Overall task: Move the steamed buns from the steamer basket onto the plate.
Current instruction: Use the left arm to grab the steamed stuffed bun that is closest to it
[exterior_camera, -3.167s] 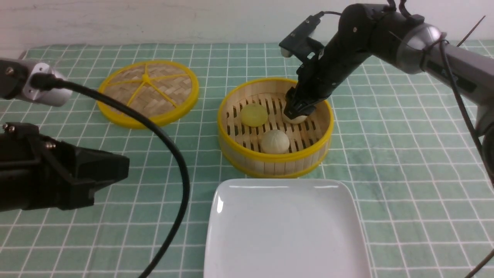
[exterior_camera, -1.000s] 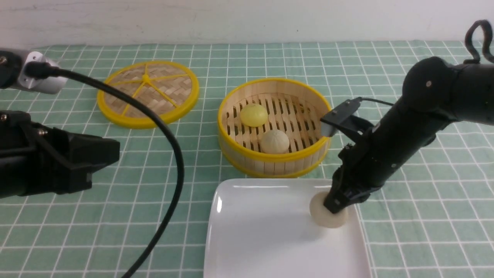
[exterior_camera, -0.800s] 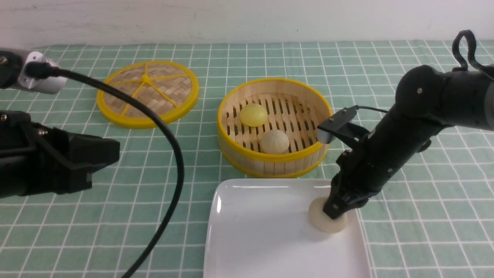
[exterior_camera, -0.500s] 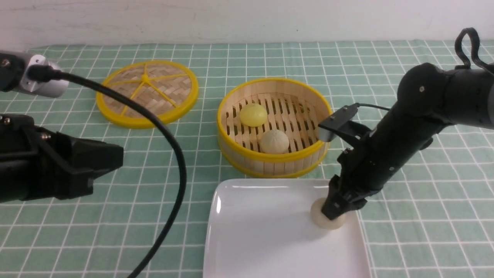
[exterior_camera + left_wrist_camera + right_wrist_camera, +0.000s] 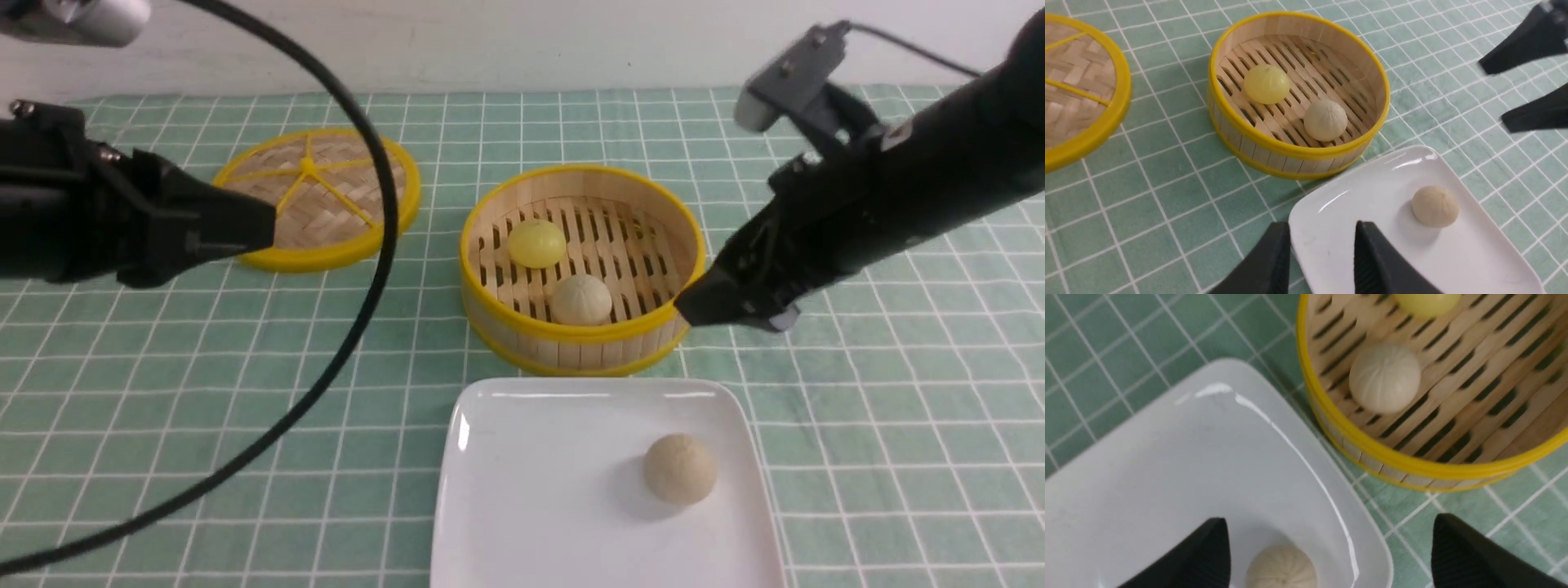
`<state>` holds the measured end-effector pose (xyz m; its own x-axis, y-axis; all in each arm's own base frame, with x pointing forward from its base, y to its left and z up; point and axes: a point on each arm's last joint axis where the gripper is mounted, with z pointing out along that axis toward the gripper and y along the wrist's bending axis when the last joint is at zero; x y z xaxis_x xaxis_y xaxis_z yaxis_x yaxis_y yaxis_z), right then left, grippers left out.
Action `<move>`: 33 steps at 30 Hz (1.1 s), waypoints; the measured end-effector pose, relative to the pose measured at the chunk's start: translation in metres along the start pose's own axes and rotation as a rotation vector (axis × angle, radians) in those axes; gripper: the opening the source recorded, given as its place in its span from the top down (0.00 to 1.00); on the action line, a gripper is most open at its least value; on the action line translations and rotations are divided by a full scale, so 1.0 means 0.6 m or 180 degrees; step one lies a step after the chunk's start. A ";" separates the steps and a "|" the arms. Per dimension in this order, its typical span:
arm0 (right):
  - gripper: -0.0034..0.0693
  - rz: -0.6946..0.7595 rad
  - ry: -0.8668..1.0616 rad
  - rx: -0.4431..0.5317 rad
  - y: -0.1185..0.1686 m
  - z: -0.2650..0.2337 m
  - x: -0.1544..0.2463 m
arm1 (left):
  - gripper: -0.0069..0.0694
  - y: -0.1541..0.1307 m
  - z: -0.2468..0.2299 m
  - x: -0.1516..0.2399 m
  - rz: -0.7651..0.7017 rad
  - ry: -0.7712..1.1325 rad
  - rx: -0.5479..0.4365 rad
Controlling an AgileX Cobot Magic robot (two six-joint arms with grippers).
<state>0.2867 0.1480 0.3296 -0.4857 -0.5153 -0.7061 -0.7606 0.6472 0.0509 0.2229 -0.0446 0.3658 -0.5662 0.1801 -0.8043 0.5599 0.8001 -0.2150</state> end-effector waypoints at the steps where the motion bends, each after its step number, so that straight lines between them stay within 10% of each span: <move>1: 0.13 -0.0053 -0.0135 0.0046 0.009 -0.028 -0.008 | 0.54 0.007 0.012 -0.004 -0.0010 0.0071 0.0081; 13: 0.20 -0.0344 -0.0968 0.0236 0.100 -0.237 -0.008 | 0.36 0.006 0.174 -0.054 0.0126 0.0533 0.0947; 23: 0.20 -0.0226 -0.0525 -0.0082 0.129 -0.258 0.026 | 0.36 -0.070 0.331 -0.098 0.0640 0.0680 0.0109; 33: 0.20 -0.0270 -0.0437 -0.0124 0.131 -0.258 0.030 | 0.36 -0.026 0.468 -0.091 0.0675 0.0999 -0.0410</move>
<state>0.1515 0.1025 0.4303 -0.3576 -0.4837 -0.7988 -0.8138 0.5810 0.0125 0.4150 -0.2276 0.2577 -0.6146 0.4990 -0.6109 0.6151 0.7880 0.0248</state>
